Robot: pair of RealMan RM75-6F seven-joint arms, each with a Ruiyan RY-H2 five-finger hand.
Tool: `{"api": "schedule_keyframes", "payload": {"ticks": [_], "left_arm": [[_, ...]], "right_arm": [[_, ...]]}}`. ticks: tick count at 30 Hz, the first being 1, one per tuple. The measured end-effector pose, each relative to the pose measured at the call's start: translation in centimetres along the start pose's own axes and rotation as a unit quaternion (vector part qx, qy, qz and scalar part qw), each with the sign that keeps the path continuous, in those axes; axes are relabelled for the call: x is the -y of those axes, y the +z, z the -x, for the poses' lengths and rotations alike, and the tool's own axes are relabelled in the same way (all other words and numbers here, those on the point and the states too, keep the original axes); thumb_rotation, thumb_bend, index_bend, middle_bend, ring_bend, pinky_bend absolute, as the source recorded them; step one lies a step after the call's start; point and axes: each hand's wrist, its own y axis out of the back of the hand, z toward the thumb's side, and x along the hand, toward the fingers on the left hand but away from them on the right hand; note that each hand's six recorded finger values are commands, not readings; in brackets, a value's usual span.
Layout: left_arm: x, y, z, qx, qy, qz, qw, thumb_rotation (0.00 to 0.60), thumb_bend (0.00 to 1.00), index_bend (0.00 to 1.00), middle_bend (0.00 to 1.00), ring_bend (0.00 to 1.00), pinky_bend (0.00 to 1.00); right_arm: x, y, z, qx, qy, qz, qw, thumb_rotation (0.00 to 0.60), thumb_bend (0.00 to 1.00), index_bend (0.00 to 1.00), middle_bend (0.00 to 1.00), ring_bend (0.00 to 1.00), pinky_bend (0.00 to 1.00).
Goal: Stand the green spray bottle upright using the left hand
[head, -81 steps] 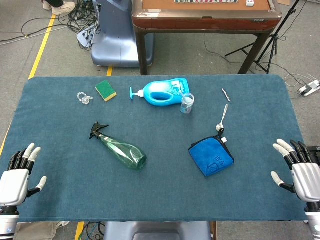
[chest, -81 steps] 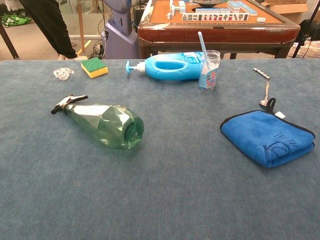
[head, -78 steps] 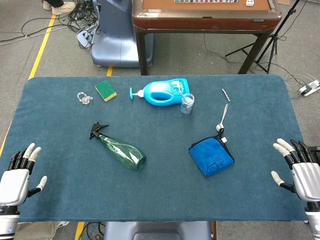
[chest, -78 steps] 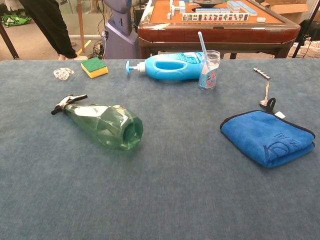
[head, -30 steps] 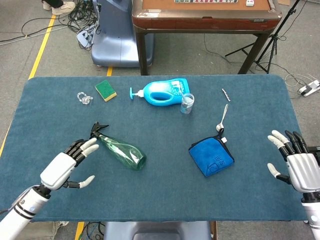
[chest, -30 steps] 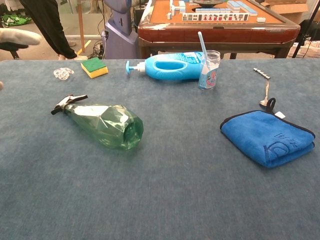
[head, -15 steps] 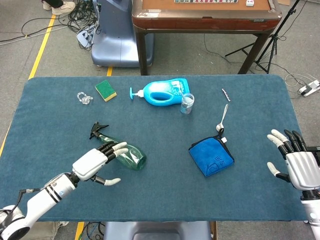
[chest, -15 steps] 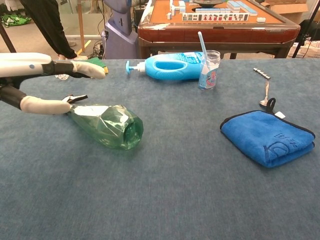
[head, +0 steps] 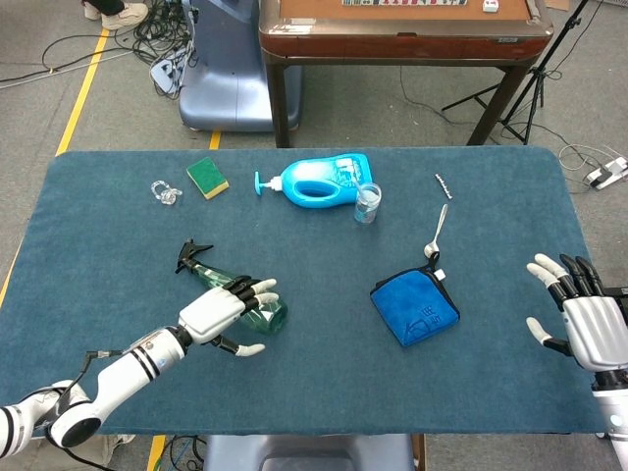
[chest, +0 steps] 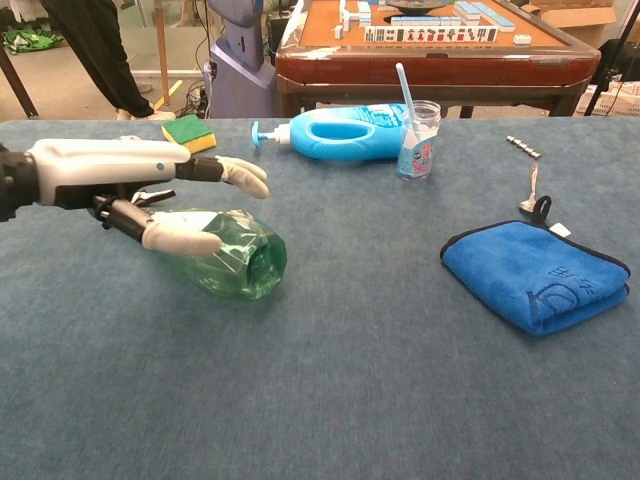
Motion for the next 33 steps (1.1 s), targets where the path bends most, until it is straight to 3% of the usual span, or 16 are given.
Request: {"api": "schedule_keyframes", "payload": {"ticks": [16, 25, 33], "left_arm": [[1.4, 0.4, -2.8, -0.024, -0.039, -0.021, 0.9987, 0.207, 0.23, 0.18, 0.08, 0.0, 0.0], [2.1, 1.3, -1.6, -0.016, -0.05, -0.083, 0.9951, 0.209, 0.23, 0.24, 0.16, 0.0, 0.0], [2.6, 0.5, 1.9, -0.038, -0.068, -0.136, 0.9877, 0.208, 0.23, 0.28, 0.2, 0.0, 0.0]], "right_arm": [[0.0, -0.5, 0.0, 0.004, 0.001, 0.002, 1.0, 0.6, 0.28, 0.19, 0.15, 0.0, 0.0], [0.1, -0.4, -0.1, 0.003, 0.001, 0.004, 1.0, 0.6, 0.28, 0.19, 0.15, 0.01, 0.0], [0.0, -0.2, -0.1, 0.0, 0.0, 0.004, 1.0, 0.6, 0.28, 0.19, 0.15, 0.01, 0.0]]}}
